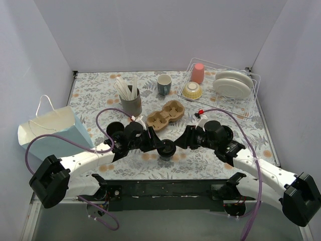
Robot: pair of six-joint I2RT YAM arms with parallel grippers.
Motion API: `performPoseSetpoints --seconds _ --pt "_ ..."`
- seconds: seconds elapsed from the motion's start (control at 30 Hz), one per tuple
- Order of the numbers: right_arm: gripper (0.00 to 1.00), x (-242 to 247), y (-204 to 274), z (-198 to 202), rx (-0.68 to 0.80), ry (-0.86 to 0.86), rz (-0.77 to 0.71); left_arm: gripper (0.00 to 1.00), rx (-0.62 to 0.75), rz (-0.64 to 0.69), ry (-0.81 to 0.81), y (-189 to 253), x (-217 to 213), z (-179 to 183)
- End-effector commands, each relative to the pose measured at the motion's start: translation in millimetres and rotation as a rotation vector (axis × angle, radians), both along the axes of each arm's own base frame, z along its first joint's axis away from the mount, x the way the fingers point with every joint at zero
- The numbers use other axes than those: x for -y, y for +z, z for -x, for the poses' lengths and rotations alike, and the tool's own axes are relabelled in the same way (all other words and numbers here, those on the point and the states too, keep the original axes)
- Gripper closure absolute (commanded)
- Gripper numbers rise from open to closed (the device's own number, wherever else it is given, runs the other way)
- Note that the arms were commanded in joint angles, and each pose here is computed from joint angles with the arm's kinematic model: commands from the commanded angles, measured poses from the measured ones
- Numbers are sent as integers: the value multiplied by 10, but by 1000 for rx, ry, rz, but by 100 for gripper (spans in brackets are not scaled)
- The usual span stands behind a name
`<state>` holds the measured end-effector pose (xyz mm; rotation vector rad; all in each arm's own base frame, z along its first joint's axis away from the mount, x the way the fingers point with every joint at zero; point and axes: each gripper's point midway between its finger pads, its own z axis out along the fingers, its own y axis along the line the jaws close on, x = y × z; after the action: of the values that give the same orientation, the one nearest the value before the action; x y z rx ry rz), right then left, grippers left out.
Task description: Pack the takeout coffee
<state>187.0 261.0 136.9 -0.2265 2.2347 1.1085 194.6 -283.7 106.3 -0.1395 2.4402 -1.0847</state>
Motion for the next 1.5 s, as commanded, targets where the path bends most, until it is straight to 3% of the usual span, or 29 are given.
performPoseSetpoints --seconds 0.0,1.07,1.27,1.47 --pt "43 46 -38 144 -102 -54 -87 56 -105 -128 29 -405 -229 210" --pt "54 -48 -171 354 -199 -36 -213 57 -124 -122 69 -472 -224 262" --pt "61 29 -355 357 -225 -84 -179 57 -134 -127 71 -505 -227 285" --pt "76 122 -634 393 -242 -112 -144 57 -171 -142 75 -663 -275 370"
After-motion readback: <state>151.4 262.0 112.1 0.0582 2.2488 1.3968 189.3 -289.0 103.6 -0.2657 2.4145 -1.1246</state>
